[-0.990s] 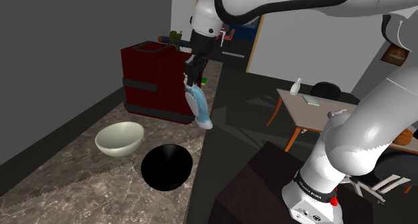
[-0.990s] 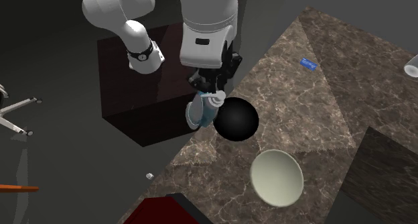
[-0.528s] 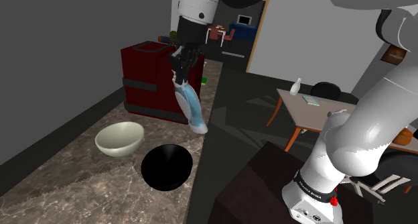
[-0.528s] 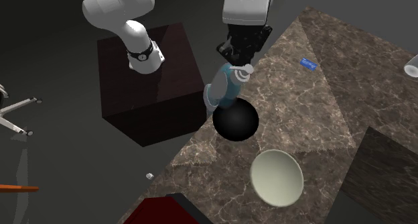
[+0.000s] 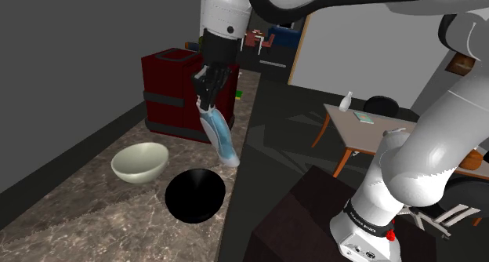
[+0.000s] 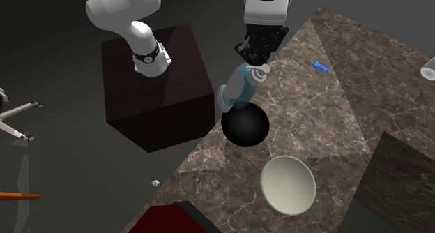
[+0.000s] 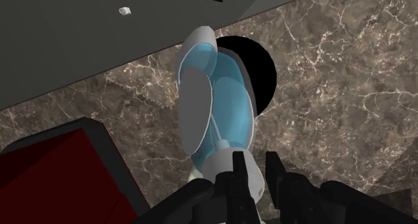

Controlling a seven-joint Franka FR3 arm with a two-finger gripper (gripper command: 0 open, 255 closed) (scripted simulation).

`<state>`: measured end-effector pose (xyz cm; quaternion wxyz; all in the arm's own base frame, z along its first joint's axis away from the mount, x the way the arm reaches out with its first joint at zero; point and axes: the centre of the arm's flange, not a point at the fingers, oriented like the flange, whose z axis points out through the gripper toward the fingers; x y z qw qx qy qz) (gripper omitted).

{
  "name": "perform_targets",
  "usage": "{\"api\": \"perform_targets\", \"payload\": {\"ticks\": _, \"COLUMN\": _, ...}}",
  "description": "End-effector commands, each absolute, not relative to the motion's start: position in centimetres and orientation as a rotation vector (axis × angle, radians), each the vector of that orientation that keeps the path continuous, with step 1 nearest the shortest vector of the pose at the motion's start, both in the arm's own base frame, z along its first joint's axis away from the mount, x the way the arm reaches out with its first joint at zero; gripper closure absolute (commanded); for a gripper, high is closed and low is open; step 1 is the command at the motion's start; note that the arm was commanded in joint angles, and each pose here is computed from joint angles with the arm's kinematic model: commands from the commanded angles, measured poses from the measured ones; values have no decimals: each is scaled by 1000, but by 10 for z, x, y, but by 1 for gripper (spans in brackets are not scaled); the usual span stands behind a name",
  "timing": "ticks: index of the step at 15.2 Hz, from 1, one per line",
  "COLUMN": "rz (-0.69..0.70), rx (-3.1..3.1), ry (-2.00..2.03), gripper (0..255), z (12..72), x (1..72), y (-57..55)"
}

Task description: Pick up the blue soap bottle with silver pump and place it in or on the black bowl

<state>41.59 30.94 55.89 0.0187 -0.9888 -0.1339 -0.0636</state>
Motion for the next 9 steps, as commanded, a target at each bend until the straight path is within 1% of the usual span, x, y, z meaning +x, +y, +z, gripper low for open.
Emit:
{"api": "perform_targets", "payload": {"ticks": 1, "rz": -199, "rx": -3070, "ry": -416, "gripper": 255, "z": 548, "x": 416, "y": 309}}
{"api": "perform_targets", "payload": {"ticks": 9, "rz": -199, "rx": -3070, "ry": -416, "gripper": 255, "z": 506, "x": 416, "y": 309}}
